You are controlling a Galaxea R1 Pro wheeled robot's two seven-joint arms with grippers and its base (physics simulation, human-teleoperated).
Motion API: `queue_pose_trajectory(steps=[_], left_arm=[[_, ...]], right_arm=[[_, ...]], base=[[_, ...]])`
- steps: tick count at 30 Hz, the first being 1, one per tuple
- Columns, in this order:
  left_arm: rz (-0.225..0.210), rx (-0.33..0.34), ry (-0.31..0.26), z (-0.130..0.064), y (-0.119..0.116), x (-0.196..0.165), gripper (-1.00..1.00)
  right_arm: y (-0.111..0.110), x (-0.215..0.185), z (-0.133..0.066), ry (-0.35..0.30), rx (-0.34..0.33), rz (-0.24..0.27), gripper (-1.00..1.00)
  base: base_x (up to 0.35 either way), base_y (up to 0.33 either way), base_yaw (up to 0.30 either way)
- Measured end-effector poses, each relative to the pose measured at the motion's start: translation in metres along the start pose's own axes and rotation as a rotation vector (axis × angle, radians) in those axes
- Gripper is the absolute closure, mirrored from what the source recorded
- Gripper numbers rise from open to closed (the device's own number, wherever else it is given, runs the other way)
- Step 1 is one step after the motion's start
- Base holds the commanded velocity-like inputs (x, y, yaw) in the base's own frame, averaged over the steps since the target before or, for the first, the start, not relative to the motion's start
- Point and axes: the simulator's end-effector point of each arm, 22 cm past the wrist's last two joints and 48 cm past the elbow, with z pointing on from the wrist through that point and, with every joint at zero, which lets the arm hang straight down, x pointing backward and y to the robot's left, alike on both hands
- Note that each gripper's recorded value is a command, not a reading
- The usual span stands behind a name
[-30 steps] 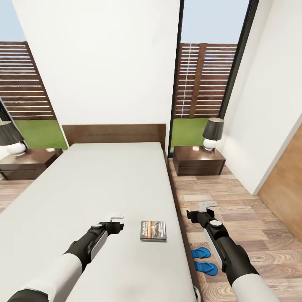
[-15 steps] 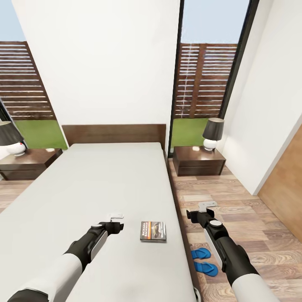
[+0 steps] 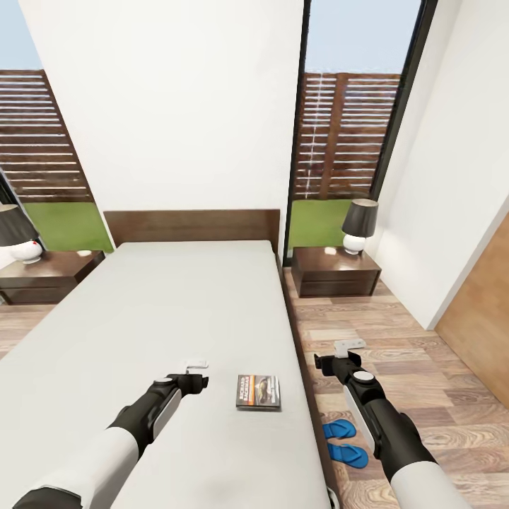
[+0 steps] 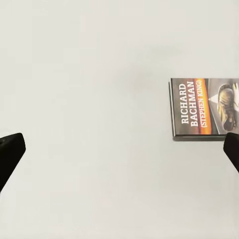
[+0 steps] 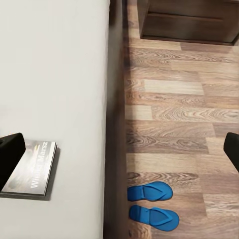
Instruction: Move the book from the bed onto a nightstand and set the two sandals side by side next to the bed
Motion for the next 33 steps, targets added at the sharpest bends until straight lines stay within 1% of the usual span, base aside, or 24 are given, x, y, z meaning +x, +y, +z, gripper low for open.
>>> queue_pose_trajectory(steps=[33], left_arm=[[0.001,0.001,-0.006,-0.0005,-0.0005,-0.0026,-1.0]], right_arm=[[-0.0001,-0.0001,0.0,-0.001,0.0,0.0,-1.0]], base=[[0.0,0.0,0.0]])
